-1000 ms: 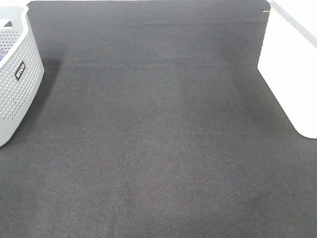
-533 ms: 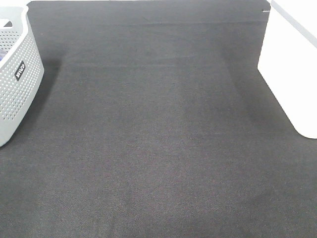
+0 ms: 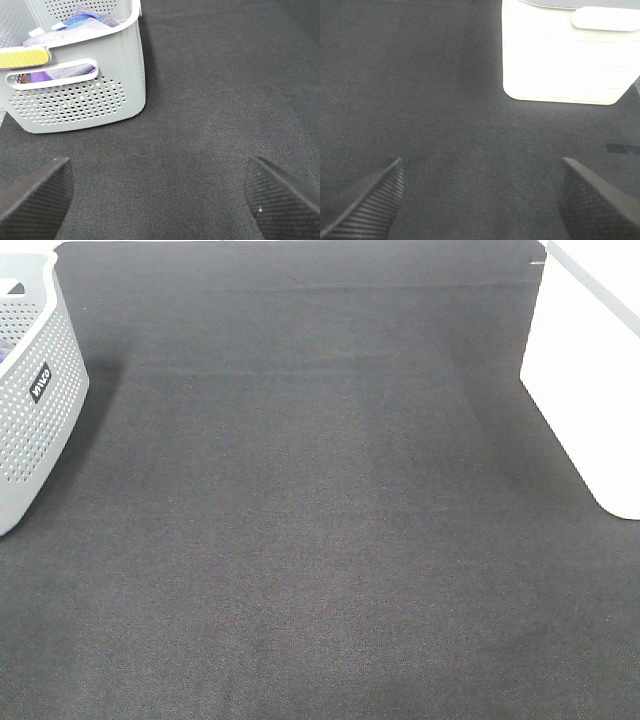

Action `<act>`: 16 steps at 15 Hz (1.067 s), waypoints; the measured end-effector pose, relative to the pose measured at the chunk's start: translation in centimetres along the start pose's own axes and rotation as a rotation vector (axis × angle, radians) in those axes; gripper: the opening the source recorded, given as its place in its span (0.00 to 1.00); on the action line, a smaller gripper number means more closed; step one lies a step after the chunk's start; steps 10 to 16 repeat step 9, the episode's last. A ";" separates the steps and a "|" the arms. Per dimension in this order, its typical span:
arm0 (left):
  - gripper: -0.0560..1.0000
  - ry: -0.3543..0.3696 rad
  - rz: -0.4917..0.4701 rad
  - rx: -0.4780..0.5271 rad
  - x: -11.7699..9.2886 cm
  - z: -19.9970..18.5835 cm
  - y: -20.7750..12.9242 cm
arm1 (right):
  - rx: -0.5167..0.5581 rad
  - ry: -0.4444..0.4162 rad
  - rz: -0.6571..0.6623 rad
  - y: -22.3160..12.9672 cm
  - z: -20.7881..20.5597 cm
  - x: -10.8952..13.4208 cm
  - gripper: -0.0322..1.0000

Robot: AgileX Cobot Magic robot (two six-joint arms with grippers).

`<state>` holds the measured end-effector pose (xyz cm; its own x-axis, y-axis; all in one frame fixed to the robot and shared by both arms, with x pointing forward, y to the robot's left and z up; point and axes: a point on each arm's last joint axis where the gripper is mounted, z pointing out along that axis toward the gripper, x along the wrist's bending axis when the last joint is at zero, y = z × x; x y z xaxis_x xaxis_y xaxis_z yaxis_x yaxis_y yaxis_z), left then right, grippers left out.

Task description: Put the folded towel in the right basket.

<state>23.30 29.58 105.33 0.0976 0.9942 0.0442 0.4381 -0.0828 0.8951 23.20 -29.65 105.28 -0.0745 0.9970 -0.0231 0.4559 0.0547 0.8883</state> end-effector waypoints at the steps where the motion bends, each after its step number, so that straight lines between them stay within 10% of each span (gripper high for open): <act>1: 0.89 0.000 0.000 0.000 0.0 0.0 0.0 | 0.000 0.000 -0.001 0.0 0.0 0.0 0.79; 16: 0.89 0.000 0.000 0.000 0.0 0.0 0.0 | 0.000 0.000 -0.001 0.0 0.0 0.0 0.79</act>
